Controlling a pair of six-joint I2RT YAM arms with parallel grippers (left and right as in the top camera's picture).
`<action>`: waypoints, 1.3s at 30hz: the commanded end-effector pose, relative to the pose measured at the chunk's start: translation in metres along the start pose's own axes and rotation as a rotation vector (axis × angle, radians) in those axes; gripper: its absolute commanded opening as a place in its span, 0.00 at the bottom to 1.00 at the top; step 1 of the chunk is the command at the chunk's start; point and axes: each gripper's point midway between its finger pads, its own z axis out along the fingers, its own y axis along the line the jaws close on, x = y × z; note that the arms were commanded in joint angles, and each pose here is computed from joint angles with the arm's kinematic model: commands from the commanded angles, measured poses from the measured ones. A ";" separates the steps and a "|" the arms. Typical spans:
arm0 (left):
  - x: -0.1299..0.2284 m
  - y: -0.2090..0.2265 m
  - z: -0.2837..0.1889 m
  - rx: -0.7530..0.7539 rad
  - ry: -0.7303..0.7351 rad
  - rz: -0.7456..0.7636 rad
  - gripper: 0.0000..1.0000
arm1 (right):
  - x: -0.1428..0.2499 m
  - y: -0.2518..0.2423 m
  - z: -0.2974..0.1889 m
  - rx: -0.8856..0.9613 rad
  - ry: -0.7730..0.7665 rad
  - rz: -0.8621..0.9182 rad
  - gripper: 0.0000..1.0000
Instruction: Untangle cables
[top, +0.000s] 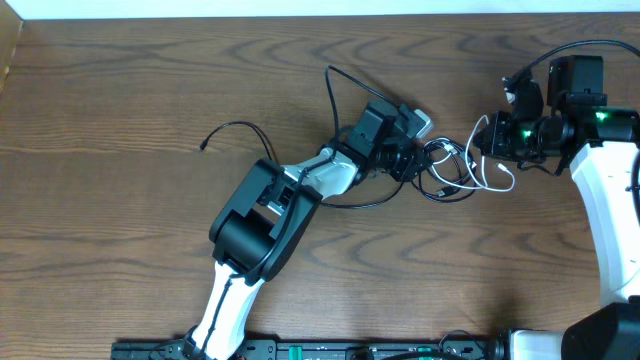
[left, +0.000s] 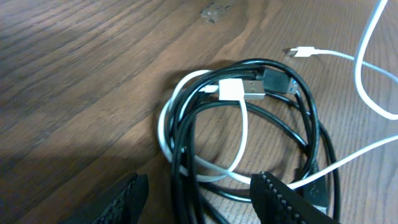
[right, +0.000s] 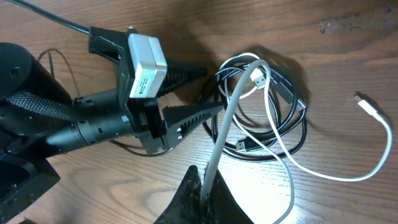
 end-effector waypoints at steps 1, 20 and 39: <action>-0.001 -0.011 0.009 0.028 0.004 0.008 0.55 | -0.004 0.010 -0.014 -0.025 -0.038 -0.034 0.01; 0.006 0.002 0.009 -0.046 0.029 -0.038 0.07 | -0.001 0.010 -0.016 -0.020 -0.034 -0.039 0.01; 0.006 0.167 -0.173 -0.423 0.042 -0.330 0.08 | -0.007 -0.035 -0.022 0.235 -0.065 -0.025 0.01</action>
